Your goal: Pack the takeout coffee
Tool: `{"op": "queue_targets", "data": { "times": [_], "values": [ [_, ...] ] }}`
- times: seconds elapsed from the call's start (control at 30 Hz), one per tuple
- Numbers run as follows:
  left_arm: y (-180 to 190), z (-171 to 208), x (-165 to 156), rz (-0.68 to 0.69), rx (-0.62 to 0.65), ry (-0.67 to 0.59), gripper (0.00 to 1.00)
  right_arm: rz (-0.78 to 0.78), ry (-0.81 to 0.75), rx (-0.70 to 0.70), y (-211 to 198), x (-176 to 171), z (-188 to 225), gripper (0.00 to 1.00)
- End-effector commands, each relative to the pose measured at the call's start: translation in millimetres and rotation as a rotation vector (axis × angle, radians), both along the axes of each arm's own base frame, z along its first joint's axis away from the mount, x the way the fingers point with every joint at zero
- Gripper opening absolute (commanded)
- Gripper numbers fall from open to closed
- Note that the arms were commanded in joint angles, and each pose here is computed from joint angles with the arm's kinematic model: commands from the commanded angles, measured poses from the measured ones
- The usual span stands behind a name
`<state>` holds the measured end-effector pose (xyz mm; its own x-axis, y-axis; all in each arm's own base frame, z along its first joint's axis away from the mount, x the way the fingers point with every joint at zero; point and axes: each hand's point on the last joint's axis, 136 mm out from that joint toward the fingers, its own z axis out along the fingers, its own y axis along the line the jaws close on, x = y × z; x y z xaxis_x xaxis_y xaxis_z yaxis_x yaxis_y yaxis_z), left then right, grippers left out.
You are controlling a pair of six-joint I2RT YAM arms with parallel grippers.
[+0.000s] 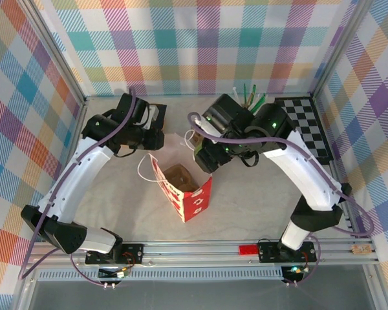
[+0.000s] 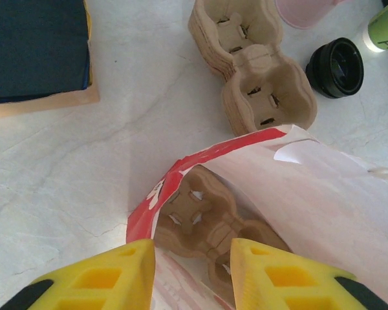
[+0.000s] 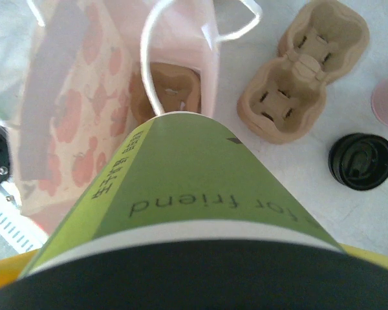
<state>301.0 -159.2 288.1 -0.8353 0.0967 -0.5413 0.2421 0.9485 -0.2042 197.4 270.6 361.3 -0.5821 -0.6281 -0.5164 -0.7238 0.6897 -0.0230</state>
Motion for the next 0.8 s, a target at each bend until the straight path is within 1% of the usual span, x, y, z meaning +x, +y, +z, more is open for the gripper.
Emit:
{"op": "queue_targets", "data": {
  "times": [0.0, 0.23, 0.43, 0.63, 0.77],
  "values": [
    [10.5, 1.7, -3.8, 0.015, 0.017, -0.013, 0.4, -0.004, 0.049, -0.106, -18.5, -19.5, -7.2, 0.6],
    [13.3, -3.6, -2.4, 0.021, 0.006, -0.016, 0.4, 0.041, 0.018, -0.051, 4.1, -29.2, 6.2, 0.59],
    [13.7, -7.9, -3.0, 0.024, -0.005, -0.013, 0.4, 0.076, 0.004, -0.02, 20.5, -35.5, 9.2, 0.59],
    [15.2, -8.0, -3.2, 0.027, -0.004, -0.011, 0.4, 0.087, 0.003, -0.009, 31.1, -38.6, 8.7, 0.58],
    [13.3, -7.0, -3.3, 0.021, -0.015, -0.014, 0.37, 0.098, -0.012, 0.017, 33.2, -43.2, 15.3, 0.58]
  ]
}}
